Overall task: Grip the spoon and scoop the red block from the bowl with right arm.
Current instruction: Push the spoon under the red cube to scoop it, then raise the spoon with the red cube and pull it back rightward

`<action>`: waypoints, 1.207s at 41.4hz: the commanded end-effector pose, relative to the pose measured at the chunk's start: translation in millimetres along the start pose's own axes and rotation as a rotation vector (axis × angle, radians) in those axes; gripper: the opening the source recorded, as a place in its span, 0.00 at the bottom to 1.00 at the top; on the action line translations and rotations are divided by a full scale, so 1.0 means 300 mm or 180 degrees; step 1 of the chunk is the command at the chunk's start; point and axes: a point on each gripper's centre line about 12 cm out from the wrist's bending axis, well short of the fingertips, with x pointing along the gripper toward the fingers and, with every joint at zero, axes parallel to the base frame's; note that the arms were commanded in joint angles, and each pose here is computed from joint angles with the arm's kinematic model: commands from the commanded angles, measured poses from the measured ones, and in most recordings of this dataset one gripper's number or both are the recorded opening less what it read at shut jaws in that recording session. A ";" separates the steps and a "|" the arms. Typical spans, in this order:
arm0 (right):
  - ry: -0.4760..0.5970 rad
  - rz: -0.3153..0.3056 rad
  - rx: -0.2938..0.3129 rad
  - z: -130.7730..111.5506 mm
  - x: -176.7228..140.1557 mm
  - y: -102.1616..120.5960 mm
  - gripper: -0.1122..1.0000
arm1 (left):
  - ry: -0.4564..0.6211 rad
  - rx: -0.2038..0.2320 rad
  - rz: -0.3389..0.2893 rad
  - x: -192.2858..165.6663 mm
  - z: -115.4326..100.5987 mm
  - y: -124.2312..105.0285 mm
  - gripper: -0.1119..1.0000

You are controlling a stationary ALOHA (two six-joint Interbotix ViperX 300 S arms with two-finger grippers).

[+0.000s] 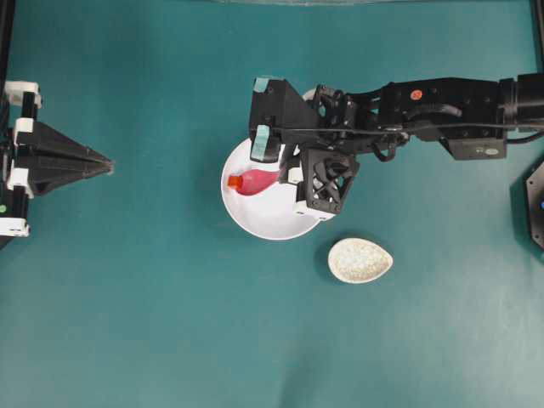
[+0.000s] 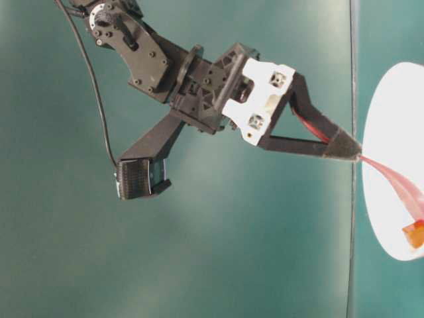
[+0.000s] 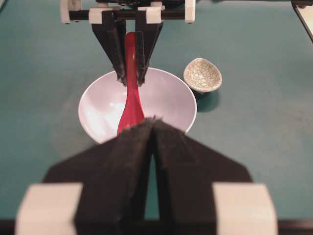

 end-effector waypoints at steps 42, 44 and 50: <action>-0.0723 -0.0016 0.0281 -0.049 -0.107 -0.006 0.33 | -0.0063 0.0009 0.0005 0.004 0.030 0.001 0.10; -0.0787 -0.0021 0.0277 -0.054 -0.116 -0.007 0.33 | -0.0063 0.0004 0.0005 0.003 0.030 0.001 0.10; -0.0974 -0.0024 0.0252 -0.078 -0.138 -0.003 0.33 | -0.0063 0.0004 0.0005 0.004 0.030 0.001 0.10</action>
